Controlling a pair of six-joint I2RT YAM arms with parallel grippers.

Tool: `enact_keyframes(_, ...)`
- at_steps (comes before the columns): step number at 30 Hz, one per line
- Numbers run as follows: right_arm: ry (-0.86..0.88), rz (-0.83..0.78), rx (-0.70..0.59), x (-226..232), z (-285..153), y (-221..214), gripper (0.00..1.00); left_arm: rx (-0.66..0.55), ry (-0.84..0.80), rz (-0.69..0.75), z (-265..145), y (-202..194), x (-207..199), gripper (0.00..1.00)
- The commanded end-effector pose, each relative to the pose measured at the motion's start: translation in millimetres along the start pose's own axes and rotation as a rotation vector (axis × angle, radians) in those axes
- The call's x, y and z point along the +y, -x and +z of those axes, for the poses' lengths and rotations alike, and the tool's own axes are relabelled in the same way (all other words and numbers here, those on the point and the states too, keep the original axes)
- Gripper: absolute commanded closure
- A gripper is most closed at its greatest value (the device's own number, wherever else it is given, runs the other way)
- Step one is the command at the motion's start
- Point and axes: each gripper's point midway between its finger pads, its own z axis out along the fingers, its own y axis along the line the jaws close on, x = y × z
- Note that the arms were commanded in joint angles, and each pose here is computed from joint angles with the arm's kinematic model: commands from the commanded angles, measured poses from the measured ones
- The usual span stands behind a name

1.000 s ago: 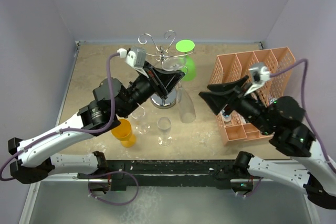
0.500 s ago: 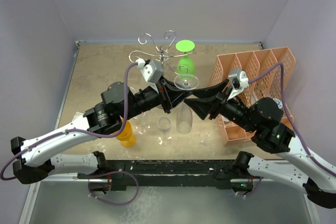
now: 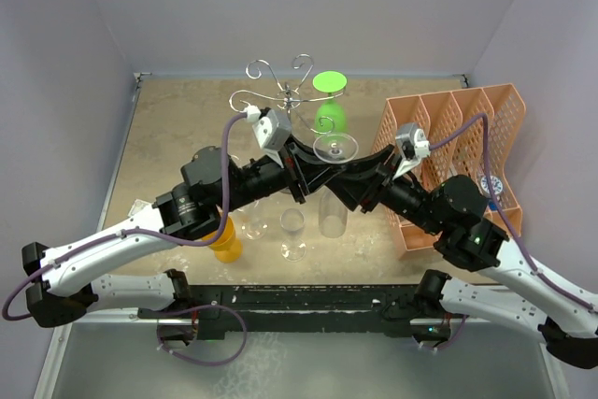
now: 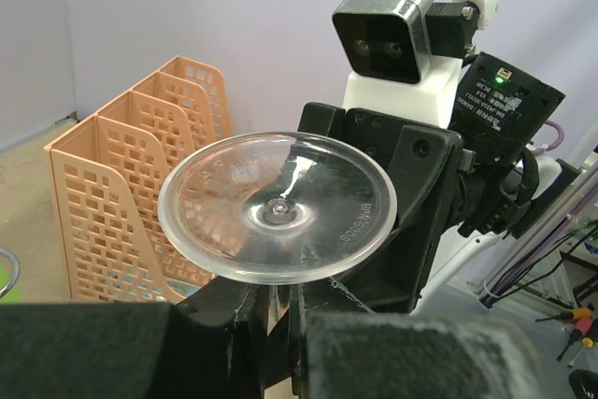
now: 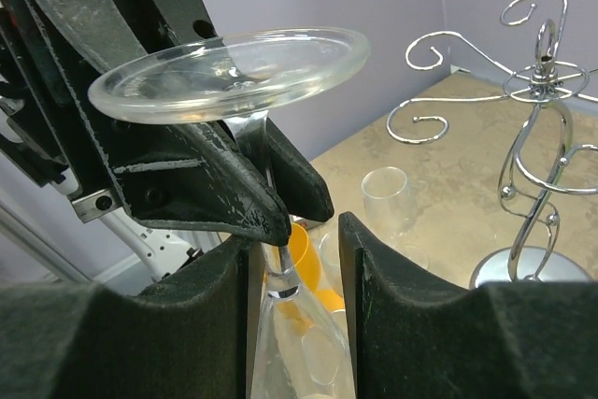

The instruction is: Place the wine glass upside down on the wine glass rack

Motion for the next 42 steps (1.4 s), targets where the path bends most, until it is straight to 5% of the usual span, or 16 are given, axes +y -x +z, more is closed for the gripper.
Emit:
enact_keyframes(1,-0.013,0.016,-0.051,-1,6,10,0.62,-0.101,-0.089,0.004,1,27,-19,1.00)
enact_keyframes(5,-0.043,0.025,-0.051,-7,8,7,0.74,-0.106,-0.096,-0.003,0,27,-20,1.00)
enact_keyframes(10,-0.047,0.042,-0.074,-9,7,6,1.00,-0.114,-0.077,-0.008,-3,26,-17,1.00)
enact_keyframes(13,-0.071,0.027,-0.106,-15,4,8,1.00,-0.112,-0.056,-0.011,-5,24,-13,1.00)
enact_keyframes(19,-0.115,-0.007,-0.196,-25,-4,19,1.00,-0.093,0.038,-0.033,-9,20,3,0.71)
enact_keyframes(24,-0.220,-0.013,-0.247,-47,-14,21,1.00,-0.049,0.171,-0.031,-17,11,26,0.57)
enact_keyframes(36,-0.453,-0.136,-0.211,-99,-18,-12,1.00,-0.173,0.567,0.052,-80,61,83,0.48)
enact_keyframes(42,-0.531,-0.184,-0.208,-114,-3,-11,1.00,-0.193,0.637,0.056,-102,70,91,0.39)
